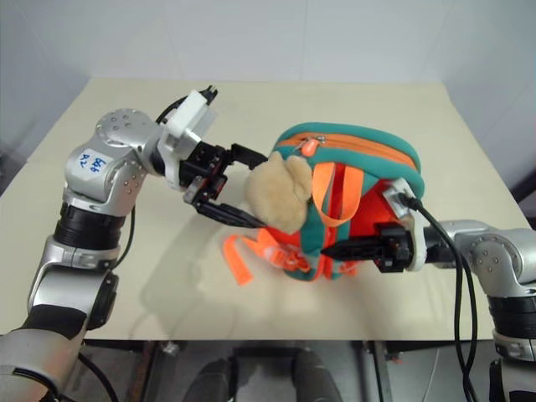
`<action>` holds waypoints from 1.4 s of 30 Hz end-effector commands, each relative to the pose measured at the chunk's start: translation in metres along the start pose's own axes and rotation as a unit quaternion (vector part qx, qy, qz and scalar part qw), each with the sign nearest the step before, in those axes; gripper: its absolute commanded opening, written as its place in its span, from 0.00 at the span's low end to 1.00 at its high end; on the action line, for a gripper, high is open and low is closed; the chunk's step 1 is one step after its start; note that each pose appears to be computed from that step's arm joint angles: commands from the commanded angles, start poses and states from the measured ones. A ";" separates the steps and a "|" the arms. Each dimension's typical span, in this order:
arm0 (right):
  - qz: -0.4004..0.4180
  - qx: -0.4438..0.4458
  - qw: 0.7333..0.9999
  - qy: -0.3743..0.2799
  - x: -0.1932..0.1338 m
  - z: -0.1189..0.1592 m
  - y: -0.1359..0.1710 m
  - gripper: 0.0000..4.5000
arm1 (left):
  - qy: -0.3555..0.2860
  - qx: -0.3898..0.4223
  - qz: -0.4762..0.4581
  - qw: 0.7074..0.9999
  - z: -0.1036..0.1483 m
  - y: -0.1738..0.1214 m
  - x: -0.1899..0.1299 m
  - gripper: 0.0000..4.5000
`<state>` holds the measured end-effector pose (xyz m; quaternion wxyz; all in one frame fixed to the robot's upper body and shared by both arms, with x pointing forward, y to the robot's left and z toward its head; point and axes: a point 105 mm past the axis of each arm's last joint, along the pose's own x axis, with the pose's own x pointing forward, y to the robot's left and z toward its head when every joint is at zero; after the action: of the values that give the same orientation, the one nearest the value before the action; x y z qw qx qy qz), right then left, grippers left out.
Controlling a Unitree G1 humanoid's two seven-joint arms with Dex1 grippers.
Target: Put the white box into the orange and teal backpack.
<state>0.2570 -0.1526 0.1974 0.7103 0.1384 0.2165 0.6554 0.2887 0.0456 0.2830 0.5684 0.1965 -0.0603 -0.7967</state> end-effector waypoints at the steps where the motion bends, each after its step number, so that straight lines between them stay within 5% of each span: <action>1: 0.009 -0.019 1.000 -0.006 0.001 0.004 0.005 0.00 | -0.021 0.022 0.012 0.999 0.011 0.004 -0.002 0.75; 9: 0.007 -0.022 1.000 -0.006 0.001 0.004 0.005 0.00 | -0.010 0.034 0.044 0.998 0.020 0.009 -0.029 0.28; 13: 0.007 -0.022 1.000 -0.007 0.002 0.004 0.006 0.00 | 0.010 0.014 0.067 0.998 0.021 0.011 -0.052 0.15; 18: 0.006 -0.022 1.000 -0.008 0.002 0.003 0.006 0.00 | 0.040 -0.009 0.118 0.992 0.016 0.021 -0.081 0.15; 27: 0.005 -0.021 1.000 -0.015 0.004 0.002 0.009 0.00 | 0.049 -0.149 0.241 0.958 -0.066 0.042 -0.120 0.15; 34: 0.005 -0.020 1.000 -0.022 0.007 0.002 0.012 0.00 | 0.131 -0.235 0.175 0.947 -0.152 0.010 -0.088 0.15; 42: -0.017 -0.042 0.999 -0.030 0.011 0.005 0.009 0.00 | 0.086 -0.244 0.189 0.947 -0.178 0.001 -0.066 0.15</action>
<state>0.2539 -0.1408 0.1947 0.7255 0.1432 0.1966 0.6437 0.3785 0.1280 0.1479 0.7407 0.1022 0.1431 -0.6484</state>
